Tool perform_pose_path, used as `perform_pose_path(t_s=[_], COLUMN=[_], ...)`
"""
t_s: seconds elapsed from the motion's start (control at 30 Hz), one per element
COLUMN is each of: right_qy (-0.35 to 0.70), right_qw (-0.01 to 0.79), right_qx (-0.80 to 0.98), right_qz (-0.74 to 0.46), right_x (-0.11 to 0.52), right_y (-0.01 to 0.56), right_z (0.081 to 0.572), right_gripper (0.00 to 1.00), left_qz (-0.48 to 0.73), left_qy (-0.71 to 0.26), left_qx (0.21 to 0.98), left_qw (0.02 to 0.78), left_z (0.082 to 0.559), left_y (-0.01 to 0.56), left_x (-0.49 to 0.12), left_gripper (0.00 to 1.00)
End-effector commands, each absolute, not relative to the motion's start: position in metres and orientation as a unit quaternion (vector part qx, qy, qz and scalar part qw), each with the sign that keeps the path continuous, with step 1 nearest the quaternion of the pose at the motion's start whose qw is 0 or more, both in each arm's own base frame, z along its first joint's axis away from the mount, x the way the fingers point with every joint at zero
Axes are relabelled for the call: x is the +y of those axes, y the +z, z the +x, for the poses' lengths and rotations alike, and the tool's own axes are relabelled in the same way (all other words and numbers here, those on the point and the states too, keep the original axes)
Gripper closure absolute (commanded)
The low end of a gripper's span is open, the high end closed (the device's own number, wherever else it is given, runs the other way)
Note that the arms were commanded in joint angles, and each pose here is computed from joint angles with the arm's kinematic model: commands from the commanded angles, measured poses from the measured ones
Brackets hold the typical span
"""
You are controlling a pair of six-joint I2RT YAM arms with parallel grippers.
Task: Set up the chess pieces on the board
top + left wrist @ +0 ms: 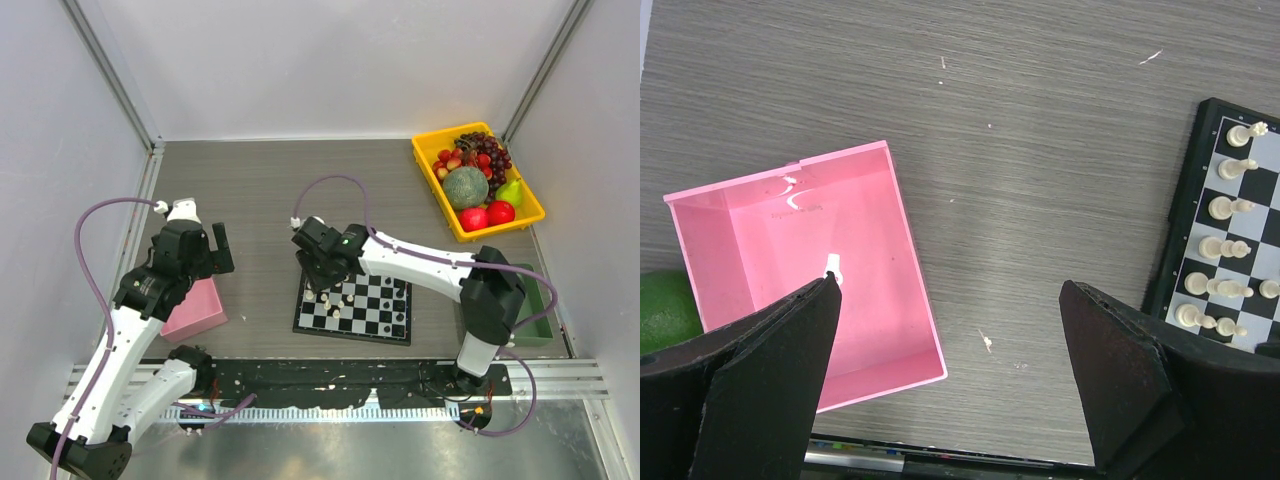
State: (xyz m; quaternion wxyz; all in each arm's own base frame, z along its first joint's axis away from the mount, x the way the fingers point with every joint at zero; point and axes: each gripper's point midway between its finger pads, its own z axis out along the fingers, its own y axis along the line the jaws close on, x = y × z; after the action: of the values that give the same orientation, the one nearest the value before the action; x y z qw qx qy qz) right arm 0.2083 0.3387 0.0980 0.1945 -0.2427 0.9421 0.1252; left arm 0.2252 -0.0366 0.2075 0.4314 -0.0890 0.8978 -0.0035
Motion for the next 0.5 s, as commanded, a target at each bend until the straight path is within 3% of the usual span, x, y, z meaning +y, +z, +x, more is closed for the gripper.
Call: perform_pose_path(t_s=[0.0, 0.47], right_qy=[0.116, 0.116], right_qw=[0.206, 0.176], right_qx=[0.946, 0.957], right_qz=[-0.221, -0.2], right_x=[0.326, 0.33], right_y=[0.101, 0.074], right_z=[0.204, 0.198], right_gripper=[0.59, 0.62], left_qz=[-0.092, -0.092], left_qy=[-0.014, -0.016], left_qx=[0.892, 0.892], left_qw=[0.442, 0.442], left_z=[0.231, 0.231], left_y=[0.211, 0.211], left_x=[-0.04, -0.04], left_gripper=[0.0, 0.01])
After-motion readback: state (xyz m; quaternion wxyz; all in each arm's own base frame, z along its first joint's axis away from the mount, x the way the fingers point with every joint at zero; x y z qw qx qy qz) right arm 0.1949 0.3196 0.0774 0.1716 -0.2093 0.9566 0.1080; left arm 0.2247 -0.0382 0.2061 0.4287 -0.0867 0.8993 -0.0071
